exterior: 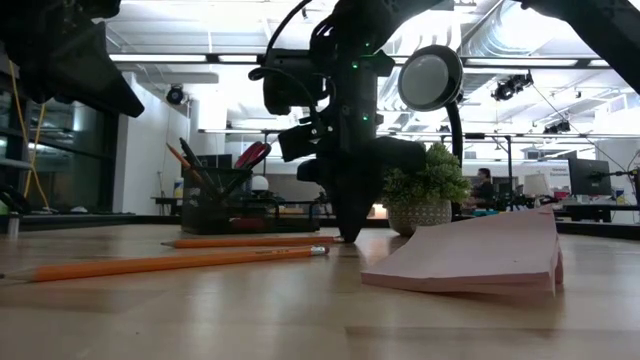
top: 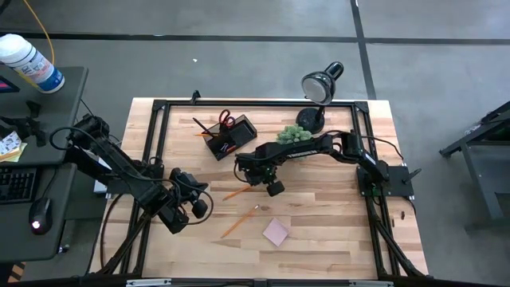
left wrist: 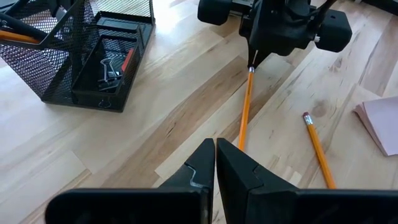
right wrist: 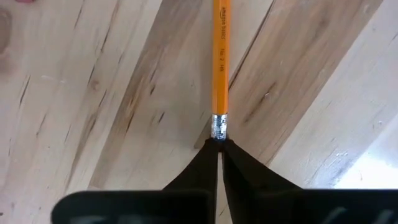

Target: Pick and place office supplies into organizer

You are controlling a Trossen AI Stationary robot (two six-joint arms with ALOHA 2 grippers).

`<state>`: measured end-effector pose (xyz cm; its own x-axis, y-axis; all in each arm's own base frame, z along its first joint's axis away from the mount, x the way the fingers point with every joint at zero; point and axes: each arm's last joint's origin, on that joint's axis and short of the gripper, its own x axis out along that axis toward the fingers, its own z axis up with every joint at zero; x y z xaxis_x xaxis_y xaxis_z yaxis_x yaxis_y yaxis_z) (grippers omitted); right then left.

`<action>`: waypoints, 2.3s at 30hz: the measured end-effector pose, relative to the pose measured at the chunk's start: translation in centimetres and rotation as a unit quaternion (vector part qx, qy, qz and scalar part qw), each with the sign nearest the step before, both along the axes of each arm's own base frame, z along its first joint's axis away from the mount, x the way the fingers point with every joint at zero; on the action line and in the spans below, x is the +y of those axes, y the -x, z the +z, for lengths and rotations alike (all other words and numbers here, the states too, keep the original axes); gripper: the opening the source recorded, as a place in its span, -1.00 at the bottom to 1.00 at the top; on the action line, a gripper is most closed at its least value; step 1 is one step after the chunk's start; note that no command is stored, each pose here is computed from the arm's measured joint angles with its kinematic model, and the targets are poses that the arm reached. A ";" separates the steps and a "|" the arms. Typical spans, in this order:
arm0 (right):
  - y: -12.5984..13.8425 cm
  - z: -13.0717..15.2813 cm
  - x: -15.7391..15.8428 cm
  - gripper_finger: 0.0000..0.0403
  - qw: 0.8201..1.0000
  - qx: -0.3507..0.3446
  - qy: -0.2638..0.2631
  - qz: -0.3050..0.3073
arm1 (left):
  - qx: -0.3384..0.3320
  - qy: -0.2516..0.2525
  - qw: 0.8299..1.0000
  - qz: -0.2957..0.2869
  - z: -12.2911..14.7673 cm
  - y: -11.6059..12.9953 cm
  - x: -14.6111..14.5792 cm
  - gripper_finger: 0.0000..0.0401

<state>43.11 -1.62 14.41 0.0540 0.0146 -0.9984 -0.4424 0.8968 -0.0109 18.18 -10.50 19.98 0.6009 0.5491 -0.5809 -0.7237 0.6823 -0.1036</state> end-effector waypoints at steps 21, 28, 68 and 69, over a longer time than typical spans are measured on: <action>1.1 5.3 -1.5 -1.00 0.996 -0.065 -0.063 -0.019 | 0.001 -0.006 1.000 0.003 0.0 0.1 0.1 -0.97; 1.5 6.8 -2.3 -1.00 0.993 -0.084 -0.074 -0.036 | 0.000 -0.007 1.000 0.004 0.0 0.1 0.1 -0.97; 3.3 11.1 -3.6 -1.00 0.967 -0.125 -0.208 -0.083 | 0.055 -0.043 0.993 -0.090 3.3 -3.3 6.8 -0.97; 3.3 11.1 -3.2 -1.00 0.964 -0.123 -0.224 -0.074 | 0.058 -0.040 0.993 -0.098 3.3 -3.3 6.7 -0.97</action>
